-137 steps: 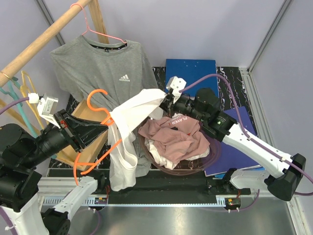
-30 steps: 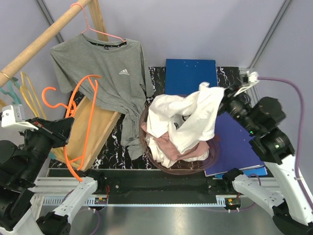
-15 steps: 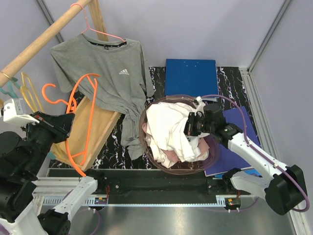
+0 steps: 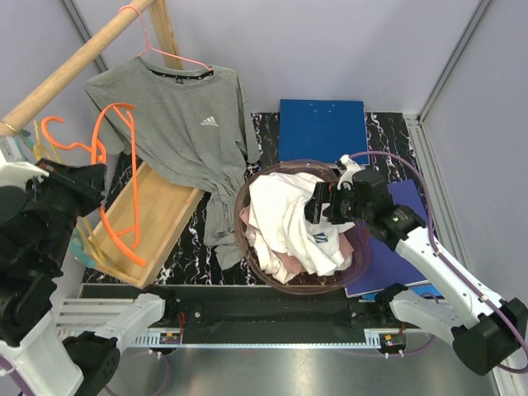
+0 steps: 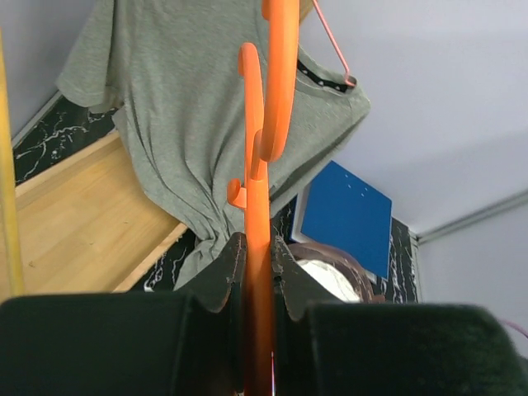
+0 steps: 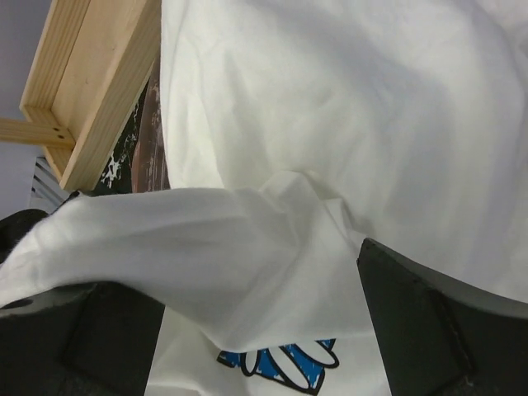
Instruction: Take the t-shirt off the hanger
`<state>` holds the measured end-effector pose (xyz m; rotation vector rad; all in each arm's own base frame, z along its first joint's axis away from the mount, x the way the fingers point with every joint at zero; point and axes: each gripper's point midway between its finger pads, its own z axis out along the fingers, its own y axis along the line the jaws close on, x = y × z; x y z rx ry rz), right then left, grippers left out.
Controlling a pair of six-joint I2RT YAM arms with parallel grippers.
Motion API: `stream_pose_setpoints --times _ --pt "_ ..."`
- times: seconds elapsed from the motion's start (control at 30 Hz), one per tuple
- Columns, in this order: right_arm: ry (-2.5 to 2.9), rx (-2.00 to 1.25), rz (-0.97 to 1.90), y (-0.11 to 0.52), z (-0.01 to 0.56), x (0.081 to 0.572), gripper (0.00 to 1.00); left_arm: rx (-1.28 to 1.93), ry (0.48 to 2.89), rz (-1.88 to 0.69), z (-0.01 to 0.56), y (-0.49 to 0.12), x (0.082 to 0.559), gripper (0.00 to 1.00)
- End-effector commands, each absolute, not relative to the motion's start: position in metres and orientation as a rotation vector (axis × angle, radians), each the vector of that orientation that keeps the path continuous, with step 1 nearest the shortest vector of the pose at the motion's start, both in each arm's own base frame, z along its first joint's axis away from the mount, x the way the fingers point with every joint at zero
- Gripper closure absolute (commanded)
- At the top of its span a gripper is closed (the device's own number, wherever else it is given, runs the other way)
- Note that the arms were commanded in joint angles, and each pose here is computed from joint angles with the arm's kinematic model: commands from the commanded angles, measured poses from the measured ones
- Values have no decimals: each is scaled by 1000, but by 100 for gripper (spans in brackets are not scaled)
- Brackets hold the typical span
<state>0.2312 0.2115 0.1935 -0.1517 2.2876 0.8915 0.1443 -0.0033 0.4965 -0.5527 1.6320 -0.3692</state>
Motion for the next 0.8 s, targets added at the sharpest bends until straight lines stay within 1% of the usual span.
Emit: stream_pose_setpoints --times 0.0,0.03,0.27,0.6,0.77 --pt "2244 -159 777 196 213 236 0 -650 1552 -264 520 15 174 100" --pt "2252 -159 770 195 212 236 0 -659 1566 -230 518 17 184 100" --pt "2293 -150 761 191 199 228 0 -716 1538 -17 526 44 200 100" --pt "2280 -139 757 189 200 227 0 -793 1506 352 520 91 188 100" --pt "2293 -130 785 193 196 226 0 -807 1547 497 499 102 189 100"
